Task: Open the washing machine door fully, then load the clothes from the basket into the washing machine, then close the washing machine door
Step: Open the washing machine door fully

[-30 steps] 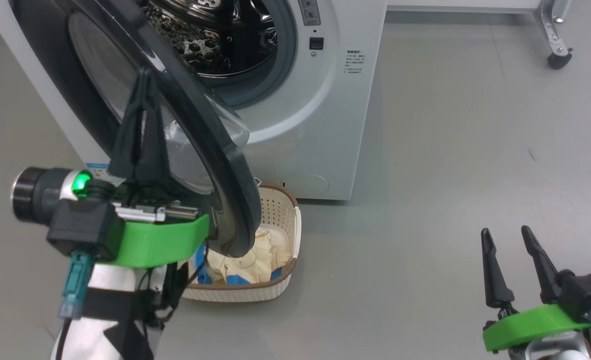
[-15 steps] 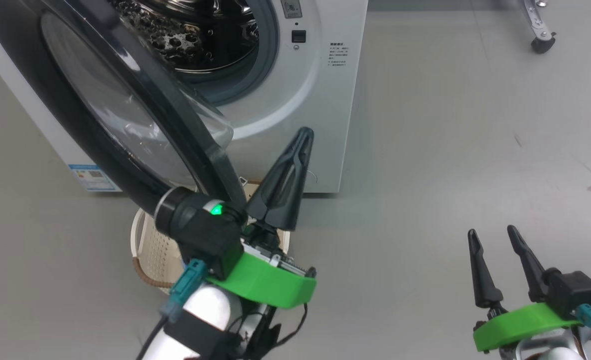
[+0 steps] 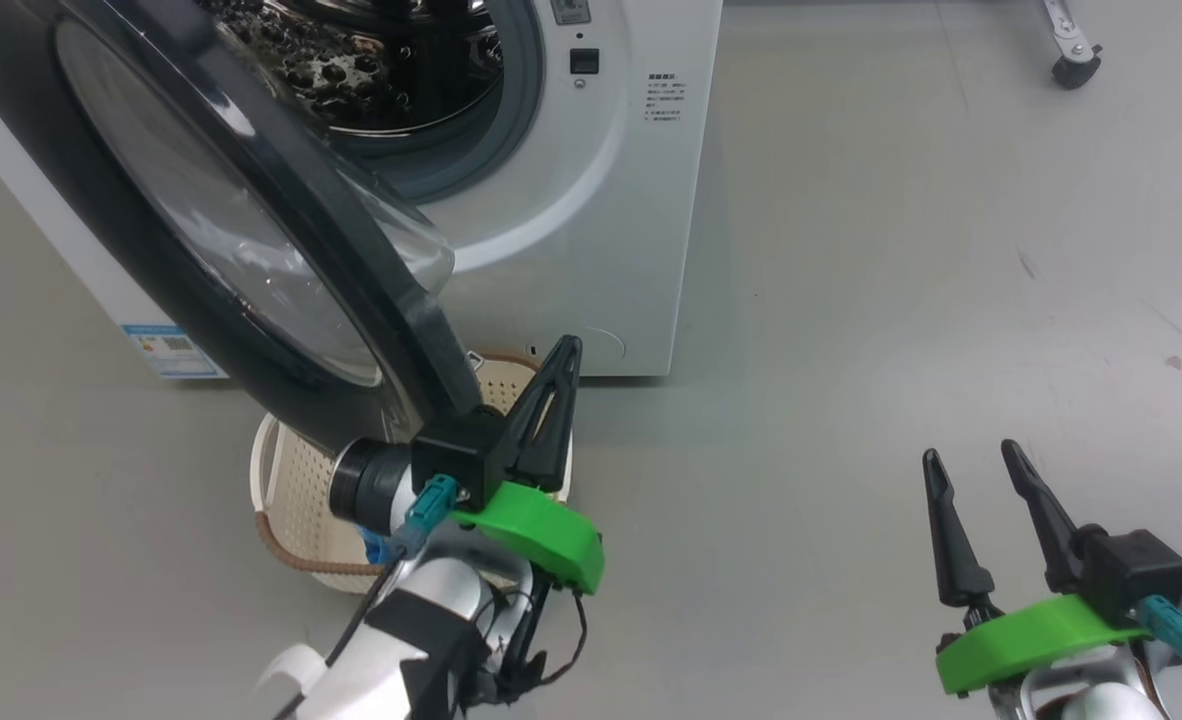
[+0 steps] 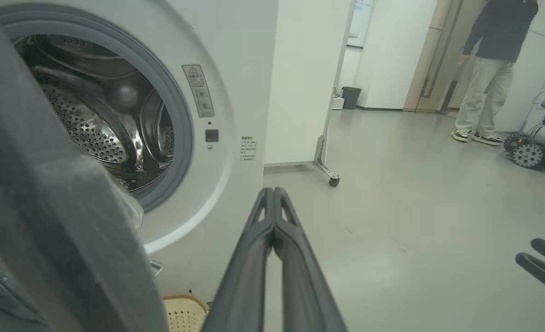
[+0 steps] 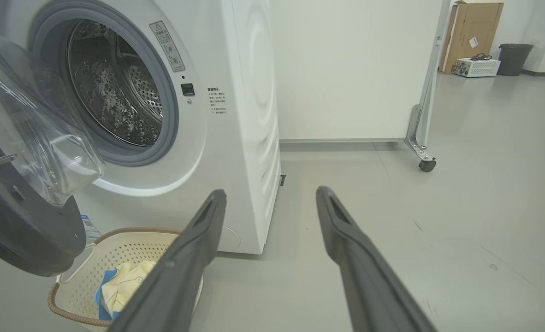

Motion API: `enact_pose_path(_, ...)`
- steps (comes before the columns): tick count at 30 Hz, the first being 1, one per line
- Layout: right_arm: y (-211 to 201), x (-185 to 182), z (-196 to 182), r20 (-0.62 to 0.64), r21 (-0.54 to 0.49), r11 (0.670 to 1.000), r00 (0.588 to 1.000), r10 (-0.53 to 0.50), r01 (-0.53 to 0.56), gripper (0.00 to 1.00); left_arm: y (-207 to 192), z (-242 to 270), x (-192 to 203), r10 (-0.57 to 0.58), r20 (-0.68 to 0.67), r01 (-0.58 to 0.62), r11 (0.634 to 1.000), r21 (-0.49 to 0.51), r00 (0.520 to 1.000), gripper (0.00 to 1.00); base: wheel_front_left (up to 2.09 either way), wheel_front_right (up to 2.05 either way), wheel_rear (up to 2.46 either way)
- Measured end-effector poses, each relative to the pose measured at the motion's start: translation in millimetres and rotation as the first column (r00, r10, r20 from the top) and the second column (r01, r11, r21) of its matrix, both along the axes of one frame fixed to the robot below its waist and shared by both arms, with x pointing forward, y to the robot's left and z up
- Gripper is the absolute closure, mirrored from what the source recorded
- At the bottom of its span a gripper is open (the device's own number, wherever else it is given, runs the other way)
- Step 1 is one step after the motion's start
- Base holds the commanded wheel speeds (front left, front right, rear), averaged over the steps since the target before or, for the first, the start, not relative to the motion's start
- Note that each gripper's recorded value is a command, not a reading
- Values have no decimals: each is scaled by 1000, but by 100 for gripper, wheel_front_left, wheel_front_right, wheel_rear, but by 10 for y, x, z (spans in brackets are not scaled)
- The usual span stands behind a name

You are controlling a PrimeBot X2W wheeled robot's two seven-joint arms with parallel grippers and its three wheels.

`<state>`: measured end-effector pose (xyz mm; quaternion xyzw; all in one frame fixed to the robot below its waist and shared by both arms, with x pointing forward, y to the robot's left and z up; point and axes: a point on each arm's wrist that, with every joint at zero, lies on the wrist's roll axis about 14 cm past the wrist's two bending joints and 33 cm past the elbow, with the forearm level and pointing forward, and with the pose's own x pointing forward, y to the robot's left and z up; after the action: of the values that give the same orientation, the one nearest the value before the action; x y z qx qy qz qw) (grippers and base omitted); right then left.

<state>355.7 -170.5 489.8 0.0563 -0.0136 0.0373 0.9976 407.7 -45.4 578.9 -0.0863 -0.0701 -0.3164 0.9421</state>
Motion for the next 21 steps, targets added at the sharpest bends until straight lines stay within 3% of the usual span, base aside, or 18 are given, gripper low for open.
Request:
enact_pose_path(11, 12, -12, 7, 3, -40, 999, 1000, 9, -9, 0, 315, -359, 259, 157, -82, -151, 986, 74, 984, 100, 0, 0, 0)
enact_pose_path(21, -15, -3, -2, 0, -50, 999, 1000, 2, -2, 0, 361, -387, 323, 192, -103, -187, 981, 56, 976, 100, 0, 0, 0)
